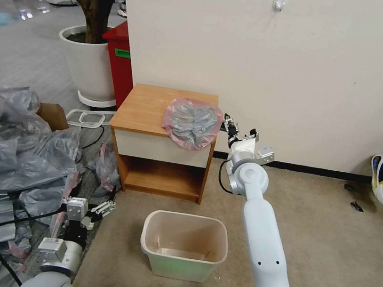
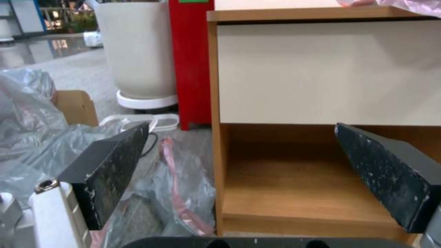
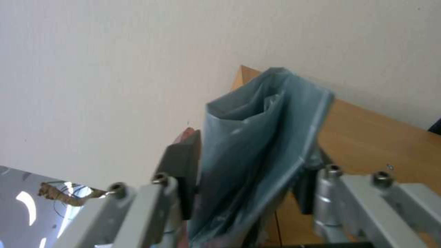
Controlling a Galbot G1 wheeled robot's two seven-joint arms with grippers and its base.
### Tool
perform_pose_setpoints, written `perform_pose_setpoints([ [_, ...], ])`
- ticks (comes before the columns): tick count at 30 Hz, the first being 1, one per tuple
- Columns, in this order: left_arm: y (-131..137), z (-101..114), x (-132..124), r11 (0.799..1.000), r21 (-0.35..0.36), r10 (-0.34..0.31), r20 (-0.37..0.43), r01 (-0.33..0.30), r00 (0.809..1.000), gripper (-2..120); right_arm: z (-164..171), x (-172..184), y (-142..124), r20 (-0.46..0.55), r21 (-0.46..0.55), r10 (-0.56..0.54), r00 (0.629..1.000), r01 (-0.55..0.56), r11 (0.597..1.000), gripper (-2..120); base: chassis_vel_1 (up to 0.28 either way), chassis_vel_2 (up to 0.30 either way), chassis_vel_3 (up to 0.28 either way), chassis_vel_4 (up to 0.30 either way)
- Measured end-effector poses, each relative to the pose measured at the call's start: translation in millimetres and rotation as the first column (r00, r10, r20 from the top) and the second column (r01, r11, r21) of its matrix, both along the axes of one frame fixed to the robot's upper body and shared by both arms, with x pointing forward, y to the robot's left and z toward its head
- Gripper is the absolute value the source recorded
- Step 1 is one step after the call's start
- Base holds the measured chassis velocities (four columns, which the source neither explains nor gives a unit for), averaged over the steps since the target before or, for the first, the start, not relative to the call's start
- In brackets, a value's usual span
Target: Pick up the garbage bag from the table and place it over the trash can.
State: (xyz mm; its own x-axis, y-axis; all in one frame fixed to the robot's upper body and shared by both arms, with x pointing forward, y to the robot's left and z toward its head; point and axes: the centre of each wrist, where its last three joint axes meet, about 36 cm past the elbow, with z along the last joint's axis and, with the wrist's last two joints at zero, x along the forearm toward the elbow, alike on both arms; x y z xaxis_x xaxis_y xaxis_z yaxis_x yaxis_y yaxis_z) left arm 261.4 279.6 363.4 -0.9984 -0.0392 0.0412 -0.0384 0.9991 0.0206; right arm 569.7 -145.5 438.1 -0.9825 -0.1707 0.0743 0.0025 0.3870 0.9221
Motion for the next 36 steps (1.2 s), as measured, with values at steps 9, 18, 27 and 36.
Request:
perform_pose_setpoints([
  [9, 0, -2, 0, 1.000, -0.001, 0.003, -0.005, -0.003, 1.000, 100, -7, -2, -1, 0.018, -0.024, 0.000, 1.000, 0.000, 1.000, 6, 0.000, 0.000, 0.000, 0.000],
  [18, -1, -4, 0, 1.000, -0.003, 0.004, -0.010, -0.004, 1.000, 100, 0, -16, 1, 0.023, -0.033, 0.004, 1.000, -0.003, 0.999, 0, 0.000, 0.000, 0.000, 0.000],
  [27, 3, -2, 4, 0.999, -0.005, 0.032, 0.002, -0.032, 0.999, 100, 37, -76, 22, -0.074, -0.140, 0.021, 0.997, -0.031, 0.990, 0, 0.000, 0.000, 0.000, 0.000],
  [36, 7, -2, 5, 0.998, -0.013, 0.059, 0.002, -0.059, 0.998, 100, 38, -182, 45, -0.300, -0.294, 0.075, 0.951, -0.166, 0.941, 0, 0.000, 0.000, 0.000, 0.000],
])
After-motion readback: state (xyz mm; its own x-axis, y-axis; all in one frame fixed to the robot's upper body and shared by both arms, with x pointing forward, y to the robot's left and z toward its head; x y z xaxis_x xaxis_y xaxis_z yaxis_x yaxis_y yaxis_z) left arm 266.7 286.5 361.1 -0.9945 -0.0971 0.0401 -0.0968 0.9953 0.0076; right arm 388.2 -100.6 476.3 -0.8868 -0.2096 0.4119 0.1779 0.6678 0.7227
